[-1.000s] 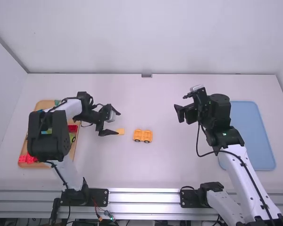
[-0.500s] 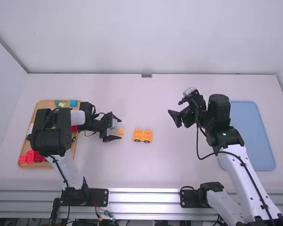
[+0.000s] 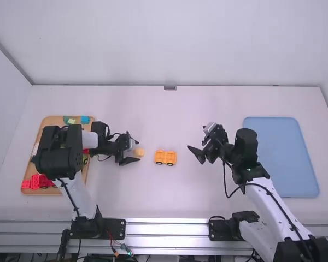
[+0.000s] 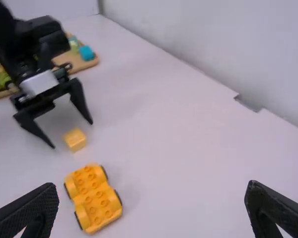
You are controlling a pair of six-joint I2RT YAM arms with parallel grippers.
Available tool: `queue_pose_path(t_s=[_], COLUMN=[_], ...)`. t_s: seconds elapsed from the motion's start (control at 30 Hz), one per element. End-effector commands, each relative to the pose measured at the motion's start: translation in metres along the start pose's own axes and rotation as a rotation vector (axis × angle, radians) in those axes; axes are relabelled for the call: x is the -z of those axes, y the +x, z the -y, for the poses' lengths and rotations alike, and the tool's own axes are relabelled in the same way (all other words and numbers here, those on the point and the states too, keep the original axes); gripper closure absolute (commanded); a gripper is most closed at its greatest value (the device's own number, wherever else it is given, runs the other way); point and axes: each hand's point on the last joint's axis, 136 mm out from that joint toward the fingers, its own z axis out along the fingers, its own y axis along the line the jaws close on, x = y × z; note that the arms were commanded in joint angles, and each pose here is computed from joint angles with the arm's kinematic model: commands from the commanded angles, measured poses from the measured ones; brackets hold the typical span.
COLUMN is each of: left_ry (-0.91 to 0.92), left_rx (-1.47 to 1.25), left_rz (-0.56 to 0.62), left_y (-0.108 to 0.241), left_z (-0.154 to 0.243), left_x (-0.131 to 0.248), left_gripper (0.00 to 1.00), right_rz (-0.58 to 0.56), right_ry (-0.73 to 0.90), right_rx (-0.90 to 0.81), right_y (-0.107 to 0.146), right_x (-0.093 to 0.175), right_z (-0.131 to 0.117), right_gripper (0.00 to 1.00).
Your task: Assemble lego blocks to make yellow taxi
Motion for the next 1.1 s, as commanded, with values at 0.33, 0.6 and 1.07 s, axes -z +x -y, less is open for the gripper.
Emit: queue_pose_path(t_s=[0.33,0.6,1.07], left_ry=[-0.001,-0.003,0.007], left_rx=[0.068,0.058,0.074], left_rz=[0.027,0.018,0.024], left_y=[0.003,0.003,0.009], left_z=[0.007,0.007,0.01], left_x=[-0.005,-0.007,-0.011], left_gripper=[0.31,0.32,0.33], right_rz=[0.101,0.196,0.144], right_ry=[-0.383,-0.48,-0.508], right_rx=[0.237,0.247,0.28], right_y=[0.061,0.076,0.086], right_x=[-0.015,-0.03,-0.056], right_z=[-0.067,-0.073,-0.086], right_gripper=[0.0,0.01,0.01])
